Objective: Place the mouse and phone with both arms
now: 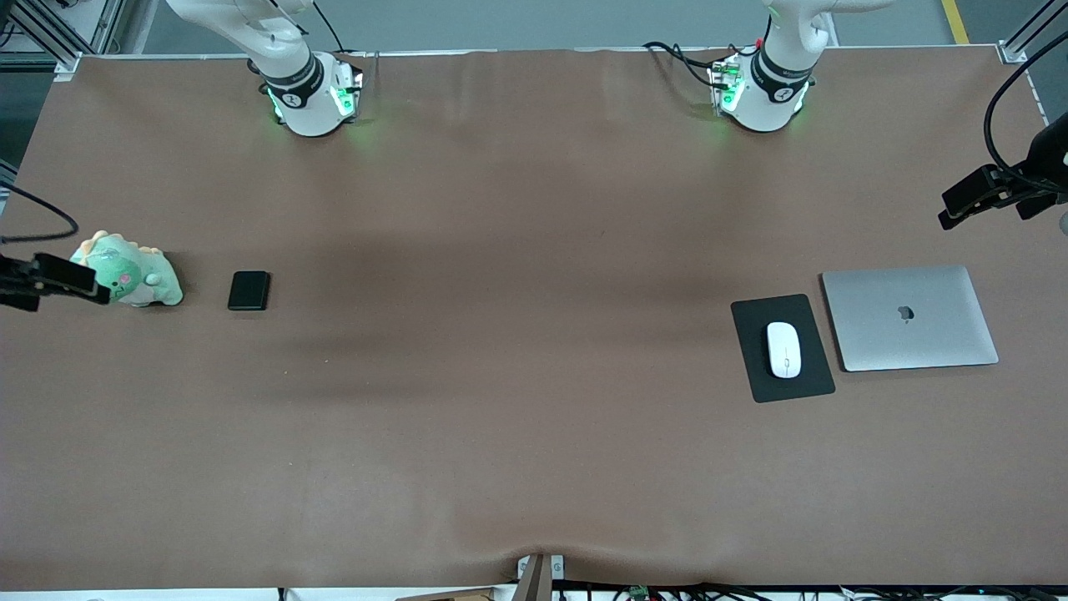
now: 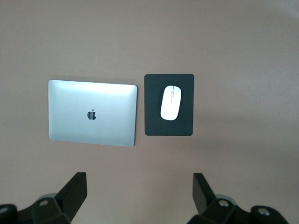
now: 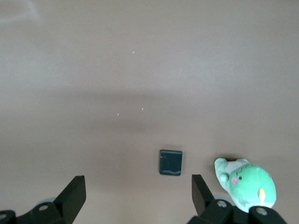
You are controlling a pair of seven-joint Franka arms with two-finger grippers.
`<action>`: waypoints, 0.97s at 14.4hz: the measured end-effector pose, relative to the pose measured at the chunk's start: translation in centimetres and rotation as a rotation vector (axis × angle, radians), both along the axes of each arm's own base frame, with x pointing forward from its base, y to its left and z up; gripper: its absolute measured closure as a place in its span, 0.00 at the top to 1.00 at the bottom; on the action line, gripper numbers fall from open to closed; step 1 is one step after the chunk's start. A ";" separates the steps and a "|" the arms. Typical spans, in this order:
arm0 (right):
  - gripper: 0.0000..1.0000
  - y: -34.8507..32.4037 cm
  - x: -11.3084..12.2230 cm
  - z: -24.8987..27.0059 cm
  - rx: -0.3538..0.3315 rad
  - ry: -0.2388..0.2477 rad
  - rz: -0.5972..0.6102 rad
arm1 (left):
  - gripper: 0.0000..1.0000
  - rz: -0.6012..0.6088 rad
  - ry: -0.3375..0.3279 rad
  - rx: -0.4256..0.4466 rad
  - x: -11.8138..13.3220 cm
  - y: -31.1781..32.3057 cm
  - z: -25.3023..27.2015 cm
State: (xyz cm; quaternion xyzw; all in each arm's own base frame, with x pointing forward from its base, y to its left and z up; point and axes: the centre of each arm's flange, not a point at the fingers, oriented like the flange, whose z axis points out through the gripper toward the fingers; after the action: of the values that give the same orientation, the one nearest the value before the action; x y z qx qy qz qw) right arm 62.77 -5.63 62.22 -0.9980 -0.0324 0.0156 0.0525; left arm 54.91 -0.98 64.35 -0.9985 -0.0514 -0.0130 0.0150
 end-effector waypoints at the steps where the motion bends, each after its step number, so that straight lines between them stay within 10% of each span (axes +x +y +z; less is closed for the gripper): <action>1: 1.00 0.0 -0.9 1.2 0.005 -0.001 0.004 | 1.00 0.000 -0.002 0.000 0.0 0.0 0.1; 14: 1.00 4.2 -8.9 4.7 -0.139 0.029 -0.015 | 1.00 -0.020 -0.001 0.000 -0.1 -1.1 0.3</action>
State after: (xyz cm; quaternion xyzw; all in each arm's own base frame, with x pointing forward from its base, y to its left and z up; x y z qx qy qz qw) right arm 53.87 -1.47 66.96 -0.9991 -0.0230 0.0317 -0.0162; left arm 54.80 -2.12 64.67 -0.9989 -0.0412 -0.0136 0.0149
